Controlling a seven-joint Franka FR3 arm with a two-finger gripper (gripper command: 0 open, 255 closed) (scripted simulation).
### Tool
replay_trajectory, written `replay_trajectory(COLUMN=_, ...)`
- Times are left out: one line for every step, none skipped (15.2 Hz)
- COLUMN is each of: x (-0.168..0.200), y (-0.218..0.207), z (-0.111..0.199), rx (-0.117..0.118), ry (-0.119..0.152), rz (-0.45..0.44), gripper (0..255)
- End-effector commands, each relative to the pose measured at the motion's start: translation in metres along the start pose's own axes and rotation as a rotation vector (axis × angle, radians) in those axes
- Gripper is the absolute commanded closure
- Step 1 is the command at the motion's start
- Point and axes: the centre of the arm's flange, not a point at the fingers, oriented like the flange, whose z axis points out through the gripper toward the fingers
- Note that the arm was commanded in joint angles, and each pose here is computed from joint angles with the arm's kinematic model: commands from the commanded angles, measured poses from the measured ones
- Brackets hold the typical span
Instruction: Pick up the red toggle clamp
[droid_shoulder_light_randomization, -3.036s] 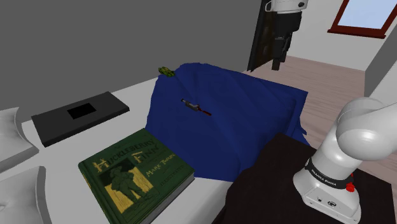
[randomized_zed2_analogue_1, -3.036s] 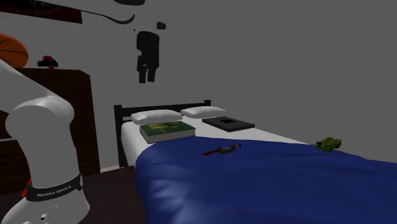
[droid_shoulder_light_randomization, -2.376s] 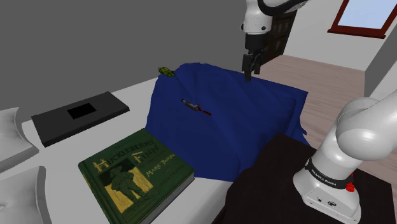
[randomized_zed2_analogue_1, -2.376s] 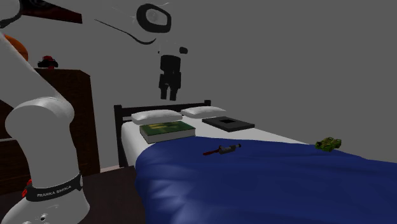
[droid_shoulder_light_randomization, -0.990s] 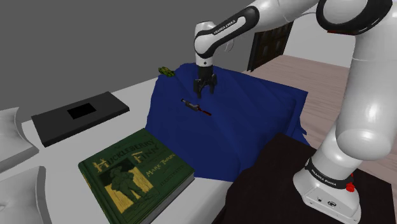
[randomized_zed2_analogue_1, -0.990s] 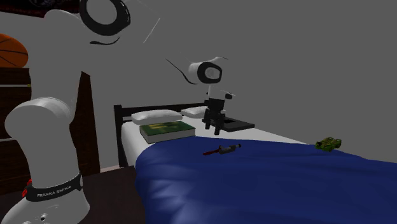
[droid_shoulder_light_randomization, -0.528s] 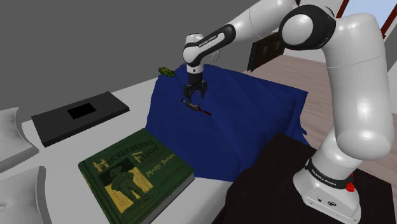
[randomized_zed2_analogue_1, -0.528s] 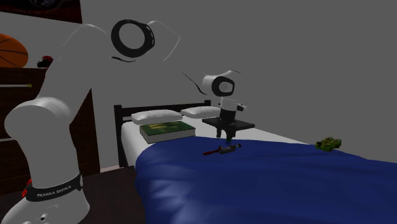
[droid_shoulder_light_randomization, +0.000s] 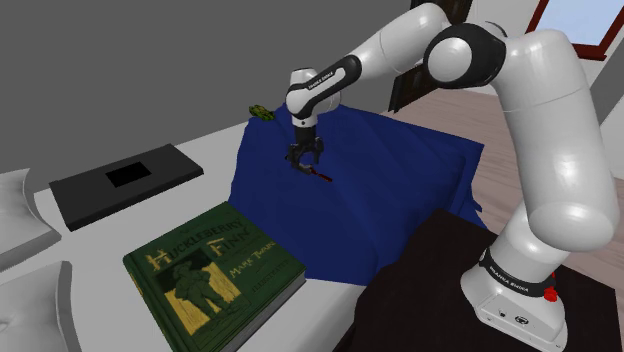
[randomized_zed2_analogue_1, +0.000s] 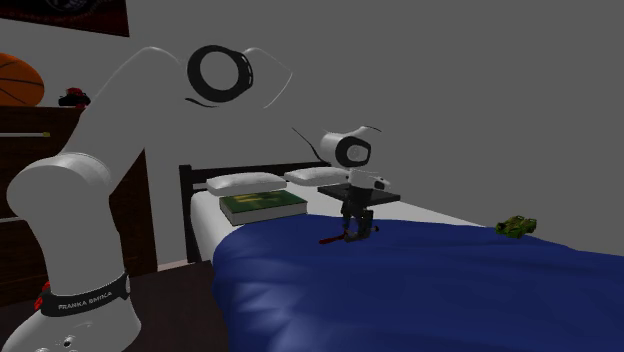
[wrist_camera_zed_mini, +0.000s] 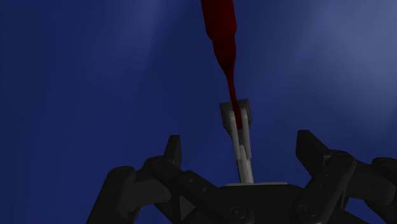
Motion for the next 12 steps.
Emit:
replay_trajectory(x=0.0002, y=-0.0005, z=0.0040, rx=0.000, ry=0.001, rz=0.000, gripper=0)
replay_trajectory(x=0.0007, y=-0.0005, z=0.0034, rx=0.000, ry=0.001, rz=0.000, gripper=255)
replay_trajectory(x=0.0008, y=-0.0006, z=0.0034, rx=0.000, ry=0.001, rz=0.000, gripper=255)
replay_trajectory(x=0.0008, y=-0.0007, z=0.0036, rx=0.000, ry=0.001, rz=0.000, gripper=255)
replay_trajectory(x=0.0009, y=-0.0006, z=0.0036, rx=0.000, ry=0.001, rz=0.000, gripper=255)
replay_trajectory(x=0.0009, y=-0.0006, z=0.0036, rx=0.000, ry=0.001, rz=0.000, gripper=255)
replay_trajectory(x=0.0010, y=-0.0005, z=0.0035, rx=0.000, ry=0.001, rz=0.000, gripper=255)
replay_trajectory(x=0.0010, y=-0.0005, z=0.0035, rx=0.000, ry=0.001, rz=0.000, gripper=255)
replay_trajectory(x=0.0011, y=-0.0006, z=0.0035, rx=0.000, ry=0.001, rz=0.000, gripper=255)
replay_trajectory(x=0.0010, y=-0.0005, z=0.0035, rx=0.000, ry=0.001, rz=0.000, gripper=255)
replay_trajectory(x=0.0002, y=-0.0005, z=0.0040, rx=0.000, ry=0.001, rz=0.000, gripper=255)
replay_trajectory(x=-0.0006, y=-0.0008, z=-0.0013, rx=0.000, ry=0.001, rz=0.000, gripper=255)
